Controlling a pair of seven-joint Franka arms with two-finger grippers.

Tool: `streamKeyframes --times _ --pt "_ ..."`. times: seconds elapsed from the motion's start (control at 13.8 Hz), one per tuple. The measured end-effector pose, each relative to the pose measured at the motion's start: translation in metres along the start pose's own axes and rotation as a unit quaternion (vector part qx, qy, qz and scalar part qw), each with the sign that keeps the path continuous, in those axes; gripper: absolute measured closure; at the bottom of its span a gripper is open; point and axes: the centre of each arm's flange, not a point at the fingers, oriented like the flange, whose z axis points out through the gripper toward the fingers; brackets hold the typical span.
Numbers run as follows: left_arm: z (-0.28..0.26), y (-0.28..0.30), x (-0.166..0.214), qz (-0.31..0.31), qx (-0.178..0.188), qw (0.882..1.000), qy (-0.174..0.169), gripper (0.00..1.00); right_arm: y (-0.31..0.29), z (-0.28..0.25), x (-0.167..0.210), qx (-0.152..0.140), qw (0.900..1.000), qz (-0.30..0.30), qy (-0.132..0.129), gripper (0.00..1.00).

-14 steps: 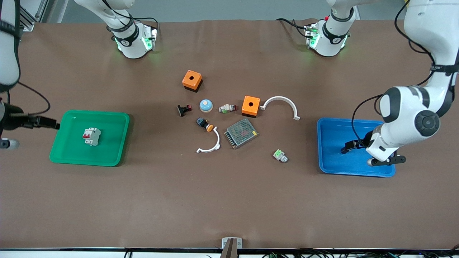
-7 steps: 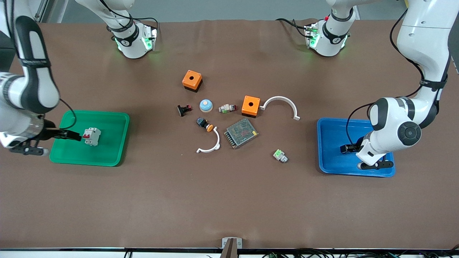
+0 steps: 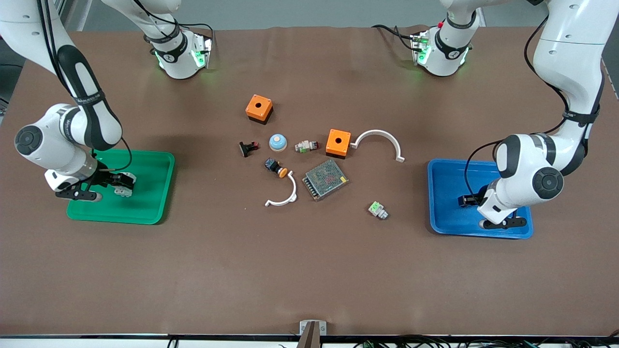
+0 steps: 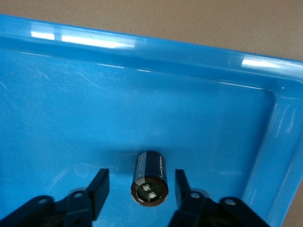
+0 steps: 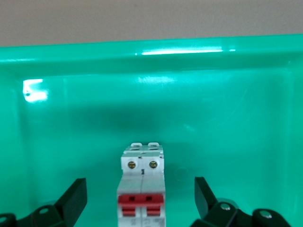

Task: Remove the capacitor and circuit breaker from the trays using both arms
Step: 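Lift the capacitor and breaker out of the trays toward the table center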

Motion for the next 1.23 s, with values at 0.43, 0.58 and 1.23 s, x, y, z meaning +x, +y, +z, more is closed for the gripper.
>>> streamKeyframes --times 0.43,0.58,1.23 --pt "0.009 0.002 -0.001 0.001 -0.001 1.000 -0.007 0.59 0.002 0.009 -0.003 0.001 1.000 -0.006 -0.010 0.43" --pt "0.008 0.002 0.001 0.001 -0.001 1.000 -0.005 0.65 0.002 0.009 -0.003 0.003 1.000 -0.006 -0.015 0.61" --pt "-0.084 0.081 -0.006 -0.010 -0.015 1.000 0.023 0.66 -0.172 -0.100 0.017 0.015 0.998 -0.034 -0.058 0.60"
